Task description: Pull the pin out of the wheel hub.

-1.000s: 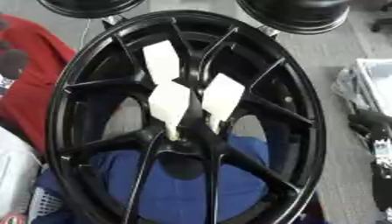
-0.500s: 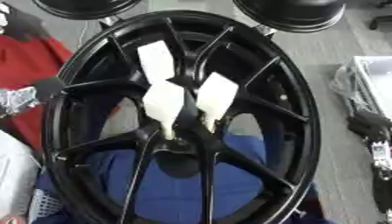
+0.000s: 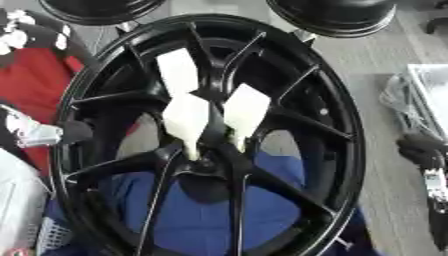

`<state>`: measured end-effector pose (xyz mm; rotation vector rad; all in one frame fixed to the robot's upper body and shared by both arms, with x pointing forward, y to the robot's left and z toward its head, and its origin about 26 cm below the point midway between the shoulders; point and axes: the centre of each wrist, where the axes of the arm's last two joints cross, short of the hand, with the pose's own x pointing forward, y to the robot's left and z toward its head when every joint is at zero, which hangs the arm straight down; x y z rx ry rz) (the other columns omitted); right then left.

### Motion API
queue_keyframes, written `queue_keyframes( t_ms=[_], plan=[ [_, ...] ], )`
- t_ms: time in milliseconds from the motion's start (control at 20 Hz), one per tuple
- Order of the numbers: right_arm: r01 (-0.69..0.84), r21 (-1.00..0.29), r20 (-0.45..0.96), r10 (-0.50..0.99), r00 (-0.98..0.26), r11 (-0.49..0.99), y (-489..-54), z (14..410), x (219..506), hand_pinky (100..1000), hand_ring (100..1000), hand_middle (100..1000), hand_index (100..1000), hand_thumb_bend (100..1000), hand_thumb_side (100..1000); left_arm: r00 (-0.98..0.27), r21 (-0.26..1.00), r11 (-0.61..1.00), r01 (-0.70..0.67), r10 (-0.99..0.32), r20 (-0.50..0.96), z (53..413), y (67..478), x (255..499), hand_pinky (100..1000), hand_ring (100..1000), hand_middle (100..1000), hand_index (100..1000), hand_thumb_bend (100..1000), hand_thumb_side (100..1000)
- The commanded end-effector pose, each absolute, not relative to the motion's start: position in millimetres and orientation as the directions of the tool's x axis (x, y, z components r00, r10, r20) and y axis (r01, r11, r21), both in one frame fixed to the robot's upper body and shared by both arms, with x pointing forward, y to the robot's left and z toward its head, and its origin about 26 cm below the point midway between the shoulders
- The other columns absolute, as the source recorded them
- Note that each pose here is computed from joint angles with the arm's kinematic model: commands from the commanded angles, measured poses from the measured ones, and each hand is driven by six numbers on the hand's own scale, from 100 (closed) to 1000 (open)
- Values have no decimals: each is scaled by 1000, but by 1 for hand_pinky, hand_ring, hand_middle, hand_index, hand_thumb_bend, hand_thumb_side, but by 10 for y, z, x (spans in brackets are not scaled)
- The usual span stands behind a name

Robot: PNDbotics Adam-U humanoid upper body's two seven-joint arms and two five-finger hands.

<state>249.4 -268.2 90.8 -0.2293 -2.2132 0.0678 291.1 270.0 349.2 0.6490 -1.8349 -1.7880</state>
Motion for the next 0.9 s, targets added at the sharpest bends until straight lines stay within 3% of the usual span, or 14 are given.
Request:
queue_keyframes(
  t_ms=[50,700,900],
  plan=[
    [140,-159,773,212,-598,977,-2710,946,2470,823,777,726,704,100,617,-775,999,-39,22,-632,-8,3660,2641,2836,741,777,695,772,531,498],
    [145,-159,787,214,-579,977,-2720,921,2448,822,776,722,701,100,623,-802,963,-77,258,-572,169,3854,2223,2794,687,785,748,791,540,454],
    [146,-158,789,214,-576,977,-2718,920,2448,822,776,720,700,100,626,-790,949,-49,311,-569,229,3874,2126,2785,690,864,757,792,534,432]
  ],
)
